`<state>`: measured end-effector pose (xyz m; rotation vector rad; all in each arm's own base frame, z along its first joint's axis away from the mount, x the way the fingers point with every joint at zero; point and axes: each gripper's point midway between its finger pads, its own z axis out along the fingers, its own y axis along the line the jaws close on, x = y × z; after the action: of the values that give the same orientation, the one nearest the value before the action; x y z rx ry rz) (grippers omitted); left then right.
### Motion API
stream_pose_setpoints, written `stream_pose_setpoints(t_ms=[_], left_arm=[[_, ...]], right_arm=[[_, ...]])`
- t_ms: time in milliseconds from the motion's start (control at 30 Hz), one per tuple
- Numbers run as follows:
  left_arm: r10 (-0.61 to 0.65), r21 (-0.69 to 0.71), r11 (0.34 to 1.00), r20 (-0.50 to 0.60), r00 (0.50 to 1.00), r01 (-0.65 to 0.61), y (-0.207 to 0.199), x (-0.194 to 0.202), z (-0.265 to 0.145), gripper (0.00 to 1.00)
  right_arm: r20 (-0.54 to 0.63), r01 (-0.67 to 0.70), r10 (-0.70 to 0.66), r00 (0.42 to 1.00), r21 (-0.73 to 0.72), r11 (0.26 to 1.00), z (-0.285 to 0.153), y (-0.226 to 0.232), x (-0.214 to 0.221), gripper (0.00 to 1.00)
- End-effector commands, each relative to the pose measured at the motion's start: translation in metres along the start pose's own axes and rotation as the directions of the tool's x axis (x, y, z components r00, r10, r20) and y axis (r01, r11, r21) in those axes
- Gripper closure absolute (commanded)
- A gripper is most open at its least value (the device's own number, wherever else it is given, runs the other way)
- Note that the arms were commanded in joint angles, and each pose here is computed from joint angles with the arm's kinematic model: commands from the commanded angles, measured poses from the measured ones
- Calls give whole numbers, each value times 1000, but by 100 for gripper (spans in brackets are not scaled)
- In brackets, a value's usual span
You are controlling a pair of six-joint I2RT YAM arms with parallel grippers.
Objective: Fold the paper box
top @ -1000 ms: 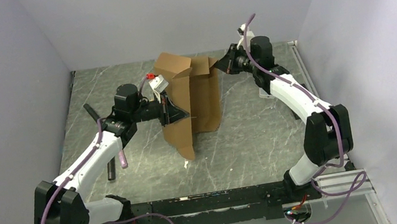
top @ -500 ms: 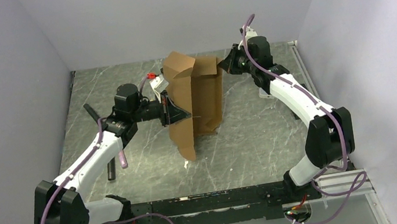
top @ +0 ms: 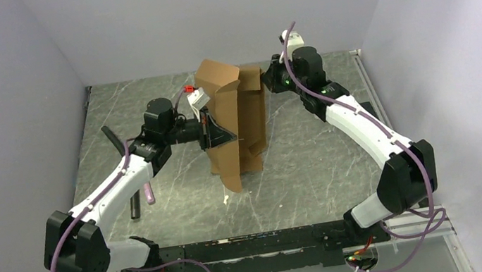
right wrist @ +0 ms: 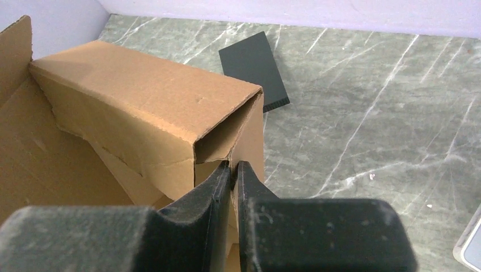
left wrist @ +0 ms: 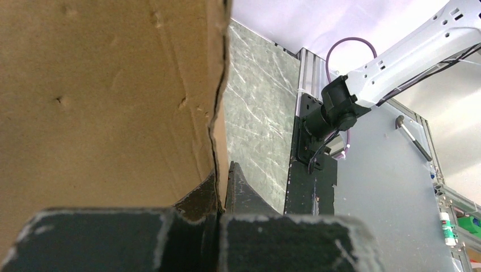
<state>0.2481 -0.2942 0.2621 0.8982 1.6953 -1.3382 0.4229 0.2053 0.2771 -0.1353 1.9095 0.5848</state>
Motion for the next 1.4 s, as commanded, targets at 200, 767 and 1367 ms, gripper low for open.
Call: stream_pose_setpoints(t_ms=[200,767,1367], left_arm=[[83,69,994,49,995,-86,-22,-22,0,100],[84,79,993,69,994,-90,-27,-20,-2,100],[-60,138,990,258,964,25,-26,-51,48,98]], right_arm=[[89,-83,99,991,-162,983,-17,1,-35,83],[111,138,-115,987,-227,964,-20,10,-26,83],[218,522,-523,824,67,850,-75,-7,-116,95]])
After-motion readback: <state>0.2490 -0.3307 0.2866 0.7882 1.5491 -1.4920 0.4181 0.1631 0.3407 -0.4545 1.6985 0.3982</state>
